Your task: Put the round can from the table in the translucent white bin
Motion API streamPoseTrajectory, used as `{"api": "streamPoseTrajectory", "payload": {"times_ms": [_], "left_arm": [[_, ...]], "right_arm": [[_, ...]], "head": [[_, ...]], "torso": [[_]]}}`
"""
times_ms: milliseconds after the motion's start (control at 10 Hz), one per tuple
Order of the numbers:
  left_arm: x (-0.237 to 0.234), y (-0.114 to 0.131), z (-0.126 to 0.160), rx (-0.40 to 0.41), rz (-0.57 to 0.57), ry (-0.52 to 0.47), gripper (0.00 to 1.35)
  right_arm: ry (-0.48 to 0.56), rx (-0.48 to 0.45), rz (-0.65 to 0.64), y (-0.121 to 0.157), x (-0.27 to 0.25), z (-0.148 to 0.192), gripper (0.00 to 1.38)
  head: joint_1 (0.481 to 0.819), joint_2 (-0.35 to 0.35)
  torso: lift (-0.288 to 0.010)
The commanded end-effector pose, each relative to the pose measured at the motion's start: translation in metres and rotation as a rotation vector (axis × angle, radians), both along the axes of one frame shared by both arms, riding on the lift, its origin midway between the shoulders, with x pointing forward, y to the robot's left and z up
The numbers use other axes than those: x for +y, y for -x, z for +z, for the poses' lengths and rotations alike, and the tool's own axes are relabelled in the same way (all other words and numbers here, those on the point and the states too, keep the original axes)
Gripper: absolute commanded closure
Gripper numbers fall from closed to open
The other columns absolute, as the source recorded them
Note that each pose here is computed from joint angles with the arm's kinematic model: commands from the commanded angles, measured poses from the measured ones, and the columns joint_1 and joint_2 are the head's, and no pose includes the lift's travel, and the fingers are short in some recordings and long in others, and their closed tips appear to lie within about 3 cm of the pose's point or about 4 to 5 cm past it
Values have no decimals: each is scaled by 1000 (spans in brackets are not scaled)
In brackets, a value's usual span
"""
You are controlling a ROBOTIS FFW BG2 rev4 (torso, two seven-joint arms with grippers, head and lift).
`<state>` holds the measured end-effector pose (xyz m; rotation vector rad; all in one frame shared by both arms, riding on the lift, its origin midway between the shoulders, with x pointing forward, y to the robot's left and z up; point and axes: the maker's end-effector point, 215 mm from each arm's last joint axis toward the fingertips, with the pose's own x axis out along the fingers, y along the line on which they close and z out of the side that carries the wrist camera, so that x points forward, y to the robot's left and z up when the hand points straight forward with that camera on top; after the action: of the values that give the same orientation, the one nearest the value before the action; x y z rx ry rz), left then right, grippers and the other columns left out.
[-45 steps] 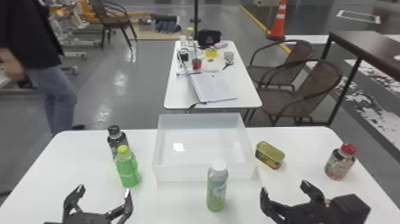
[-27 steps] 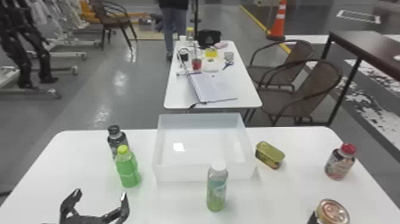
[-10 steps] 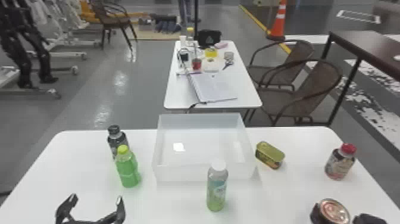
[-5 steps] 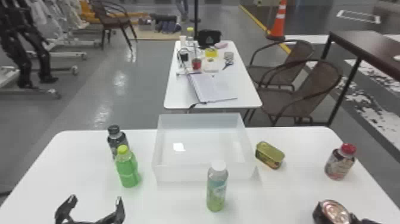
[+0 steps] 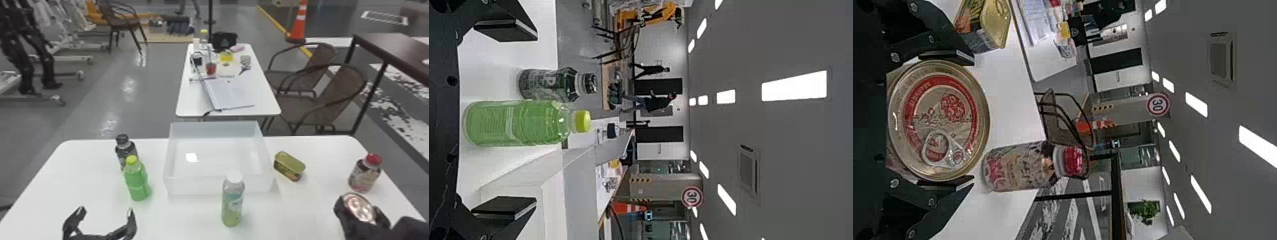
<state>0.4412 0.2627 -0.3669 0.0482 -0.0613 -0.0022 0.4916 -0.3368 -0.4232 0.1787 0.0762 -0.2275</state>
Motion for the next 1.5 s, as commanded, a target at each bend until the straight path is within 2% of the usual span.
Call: {"api": "streamPoseTrajectory", "payload": {"times_ms": [0, 200, 500, 700, 900, 1100, 1400], "left_arm": [[-2, -2, -1, 4, -1, 4, 136], [-2, -2, -3, 7, 1, 13, 136], [-7, -6, -3, 7, -8, 20, 136], [-12, -10, -3, 7, -15, 28, 136], [-15, -12, -4, 8, -19, 34, 136], [-17, -15, -5, 12, -22, 41, 136], [-18, -16, -6, 14, -23, 43, 136]], "right_arm": [[13, -13, 75, -18, 18, 47, 690], [1, -45, 147, -48, 41, 86, 688], [-14, 8, 283, -100, 69, 103, 688], [-14, 4, 337, -131, 85, 115, 685], [-33, 49, 425, -151, 117, 97, 683], [-44, 77, 590, -168, 154, 87, 683], [-89, 136, 822, -171, 208, 62, 665]], "head": [[549, 0], [549, 0], [549, 0], [549, 0], [549, 0], [549, 0], [549, 0]], "torso": [[-100], [-100], [-100], [-100], [-100], [-100], [-100]]}}
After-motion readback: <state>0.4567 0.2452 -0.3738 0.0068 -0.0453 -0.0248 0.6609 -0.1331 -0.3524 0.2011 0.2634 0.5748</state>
